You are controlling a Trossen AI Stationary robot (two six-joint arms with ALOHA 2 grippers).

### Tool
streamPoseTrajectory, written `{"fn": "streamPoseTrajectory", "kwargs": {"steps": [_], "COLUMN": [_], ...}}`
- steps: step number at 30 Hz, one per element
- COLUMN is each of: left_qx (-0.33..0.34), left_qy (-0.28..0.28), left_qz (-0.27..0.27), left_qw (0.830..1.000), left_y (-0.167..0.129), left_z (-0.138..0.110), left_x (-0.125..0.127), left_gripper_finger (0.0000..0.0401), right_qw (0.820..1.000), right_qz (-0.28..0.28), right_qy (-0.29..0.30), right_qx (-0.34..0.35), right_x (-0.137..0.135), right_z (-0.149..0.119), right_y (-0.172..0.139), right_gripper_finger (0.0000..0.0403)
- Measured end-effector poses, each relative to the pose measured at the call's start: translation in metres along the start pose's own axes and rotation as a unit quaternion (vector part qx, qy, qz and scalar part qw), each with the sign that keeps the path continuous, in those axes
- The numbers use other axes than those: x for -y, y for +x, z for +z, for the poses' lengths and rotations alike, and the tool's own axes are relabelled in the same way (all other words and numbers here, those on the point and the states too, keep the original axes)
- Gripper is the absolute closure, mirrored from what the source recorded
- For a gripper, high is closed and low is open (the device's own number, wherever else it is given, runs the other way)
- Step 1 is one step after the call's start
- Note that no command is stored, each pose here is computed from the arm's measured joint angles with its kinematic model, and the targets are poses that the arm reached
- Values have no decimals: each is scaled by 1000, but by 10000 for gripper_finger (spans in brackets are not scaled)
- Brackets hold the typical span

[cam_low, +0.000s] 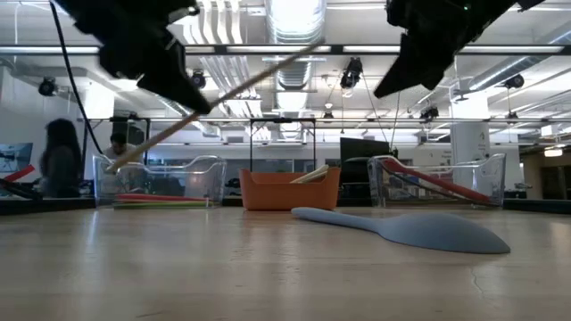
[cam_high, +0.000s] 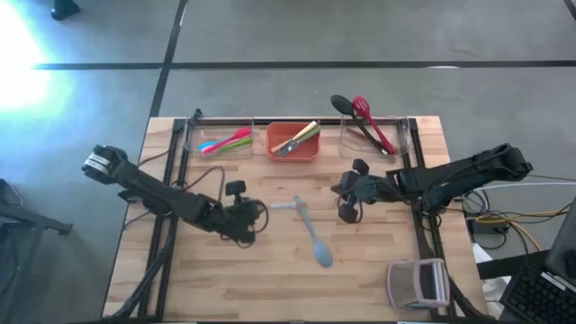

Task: Pick & Place Kitchen Items
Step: Put the wooden serving spoon into the right transparent bin

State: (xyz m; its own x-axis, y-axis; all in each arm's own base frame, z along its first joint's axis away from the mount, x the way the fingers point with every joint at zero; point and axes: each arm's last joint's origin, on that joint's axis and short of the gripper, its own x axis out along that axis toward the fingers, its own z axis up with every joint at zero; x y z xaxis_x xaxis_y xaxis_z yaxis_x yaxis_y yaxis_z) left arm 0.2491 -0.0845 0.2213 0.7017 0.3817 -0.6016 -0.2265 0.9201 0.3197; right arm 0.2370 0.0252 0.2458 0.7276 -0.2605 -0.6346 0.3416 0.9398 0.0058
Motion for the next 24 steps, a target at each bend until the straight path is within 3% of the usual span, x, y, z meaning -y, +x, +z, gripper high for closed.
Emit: {"fn": "streamPoseTrajectory", "kwargs": {"steps": [8, 14, 19, 24], "left_qx": [109, 179, 194, 221], "left_qy": [-69, -113, -142, -170], "left_qz": [51, 83, 136, 175], "left_qw": [990, 974, 961, 944], "left_y": [-6, 3, 11, 16], "left_z": [28, 39, 39, 40], "left_x": [-24, -40, -54, -68], "left_gripper_finger": [324, 324, 324, 324], "right_qw": [986, 971, 953, 937], "right_qz": [24, 36, 49, 5], "right_qy": [3, 33, 50, 48], "right_qx": [164, 236, 296, 347], "right_x": [-9, -8, -7, -6], "right_z": [6, 3, 6, 14], "right_y": [7, 8, 5, 0], "right_gripper_finger": [394, 394, 392, 358]}}
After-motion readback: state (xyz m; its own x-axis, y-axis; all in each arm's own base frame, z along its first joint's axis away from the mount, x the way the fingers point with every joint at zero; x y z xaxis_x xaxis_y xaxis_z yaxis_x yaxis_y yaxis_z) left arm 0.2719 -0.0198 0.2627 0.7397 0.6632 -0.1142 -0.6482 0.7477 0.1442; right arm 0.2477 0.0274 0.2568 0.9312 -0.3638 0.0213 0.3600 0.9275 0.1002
